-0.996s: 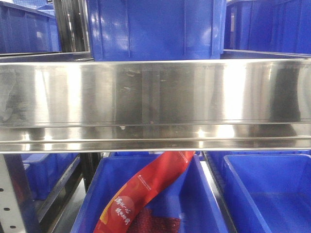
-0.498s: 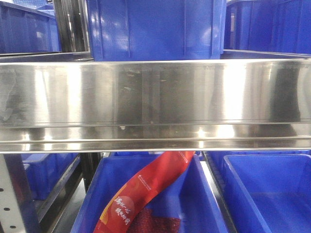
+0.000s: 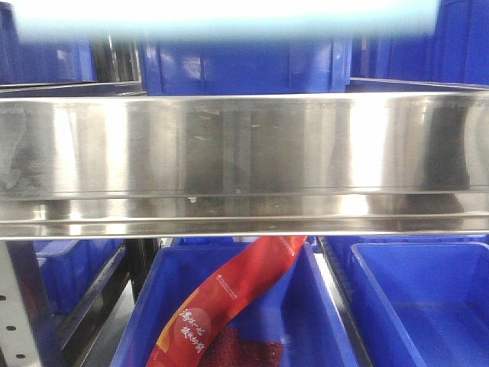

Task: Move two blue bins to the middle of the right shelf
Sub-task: 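Push the teal bin with both grippers onto the upper shelf rollers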

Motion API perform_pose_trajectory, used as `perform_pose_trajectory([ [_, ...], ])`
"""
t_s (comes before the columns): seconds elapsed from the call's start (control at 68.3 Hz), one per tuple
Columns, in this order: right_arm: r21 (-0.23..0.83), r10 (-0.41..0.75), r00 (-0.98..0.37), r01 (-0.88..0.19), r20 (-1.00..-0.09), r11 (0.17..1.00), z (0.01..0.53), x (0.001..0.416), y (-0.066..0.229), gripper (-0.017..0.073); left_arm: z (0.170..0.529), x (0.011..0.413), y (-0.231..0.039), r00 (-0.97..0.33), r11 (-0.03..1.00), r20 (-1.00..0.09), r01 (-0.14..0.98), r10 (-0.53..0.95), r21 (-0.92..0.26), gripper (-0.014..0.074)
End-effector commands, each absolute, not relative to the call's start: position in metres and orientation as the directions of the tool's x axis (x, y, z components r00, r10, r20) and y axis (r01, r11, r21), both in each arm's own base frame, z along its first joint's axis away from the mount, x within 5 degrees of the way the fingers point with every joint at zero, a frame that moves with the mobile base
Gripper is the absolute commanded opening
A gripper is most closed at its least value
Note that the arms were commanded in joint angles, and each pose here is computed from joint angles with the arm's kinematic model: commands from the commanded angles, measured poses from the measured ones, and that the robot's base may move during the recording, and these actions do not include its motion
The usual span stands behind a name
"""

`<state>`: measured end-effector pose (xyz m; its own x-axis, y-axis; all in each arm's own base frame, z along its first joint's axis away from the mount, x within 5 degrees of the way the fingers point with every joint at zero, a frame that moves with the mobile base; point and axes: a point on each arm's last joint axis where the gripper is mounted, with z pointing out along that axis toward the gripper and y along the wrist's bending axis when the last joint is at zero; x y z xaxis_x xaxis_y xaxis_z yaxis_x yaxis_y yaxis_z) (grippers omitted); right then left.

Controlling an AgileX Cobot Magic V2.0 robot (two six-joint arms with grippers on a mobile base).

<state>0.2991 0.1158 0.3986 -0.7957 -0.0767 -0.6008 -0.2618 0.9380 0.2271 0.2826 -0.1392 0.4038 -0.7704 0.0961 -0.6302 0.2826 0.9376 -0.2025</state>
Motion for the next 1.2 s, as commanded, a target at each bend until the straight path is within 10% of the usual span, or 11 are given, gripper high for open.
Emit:
perform_pose_trajectory([
  [0.0, 0.170, -0.073, -0.741, -0.248, -0.668, 0.954, 0.390, 0.308, 0.108, -0.0155, 0.397, 0.281, -0.138, -0.735, 0.933, -0.667, 0.314, 0.122, -0.176, -0.0111],
  [0.293, 0.169, -0.073, -0.760, -0.235, -0.646, 0.957, 0.362, 0.310, 0.108, -0.0109, 0.369, 0.283, -0.138, -0.752, 0.935, -0.645, 0.312, 0.136, -0.166, -0.0051],
  [0.615, 0.170, -0.070, -0.751, -0.238, -0.656, 0.956, 0.366, 0.307, 0.107, 0.0580, 0.370, 0.283, -0.138, -0.750, 0.935, -0.648, 0.313, 0.135, -0.167, 0.0473],
  [0.747, 0.174, -0.057, -0.715, -0.245, -0.697, 0.954, 0.379, 0.299, 0.105, 0.0547, 0.379, 0.278, -0.136, -0.733, 0.933, -0.668, 0.317, 0.127, -0.170, 0.0615],
  [0.981, 0.182, -0.015, -0.597, -0.269, -0.802, 0.946, 0.420, 0.268, 0.094, 0.0434, 0.420, 0.245, -0.120, -0.630, 0.922, -0.773, 0.341, 0.081, -0.182, 0.0605],
  [1.186, 0.171, -0.006, -0.531, -0.283, -0.848, 0.944, 0.447, 0.231, 0.082, 0.0158, 0.461, 0.199, -0.093, -0.485, 0.928, -0.872, 0.350, 0.063, -0.127, 0.0353],
])
